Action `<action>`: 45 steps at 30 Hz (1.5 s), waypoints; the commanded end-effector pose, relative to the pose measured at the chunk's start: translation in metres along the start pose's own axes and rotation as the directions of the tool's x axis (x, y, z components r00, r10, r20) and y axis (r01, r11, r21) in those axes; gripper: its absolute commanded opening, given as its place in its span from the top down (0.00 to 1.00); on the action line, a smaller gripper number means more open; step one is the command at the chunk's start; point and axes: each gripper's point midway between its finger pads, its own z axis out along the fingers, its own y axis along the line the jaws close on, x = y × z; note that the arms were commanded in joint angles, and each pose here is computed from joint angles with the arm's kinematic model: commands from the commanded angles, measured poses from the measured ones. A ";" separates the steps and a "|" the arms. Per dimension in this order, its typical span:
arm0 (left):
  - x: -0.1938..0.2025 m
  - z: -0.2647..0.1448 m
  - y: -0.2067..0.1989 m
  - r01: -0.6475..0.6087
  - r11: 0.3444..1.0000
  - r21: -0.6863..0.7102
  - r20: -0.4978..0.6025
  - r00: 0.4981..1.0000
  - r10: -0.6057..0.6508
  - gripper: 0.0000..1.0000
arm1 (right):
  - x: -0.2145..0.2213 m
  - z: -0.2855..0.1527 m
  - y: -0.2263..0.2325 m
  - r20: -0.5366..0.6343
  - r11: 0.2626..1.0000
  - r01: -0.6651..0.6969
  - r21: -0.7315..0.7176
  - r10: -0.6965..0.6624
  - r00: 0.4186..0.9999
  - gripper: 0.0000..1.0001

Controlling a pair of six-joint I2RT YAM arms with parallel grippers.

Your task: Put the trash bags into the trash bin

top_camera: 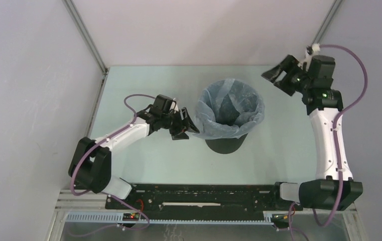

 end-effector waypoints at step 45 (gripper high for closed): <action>-0.005 0.015 -0.016 0.011 0.999 0.049 -0.054 0.999 -0.008 0.38 | 0.089 0.005 -0.122 -0.193 0.963 -0.192 0.190 0.228 0.954 0.26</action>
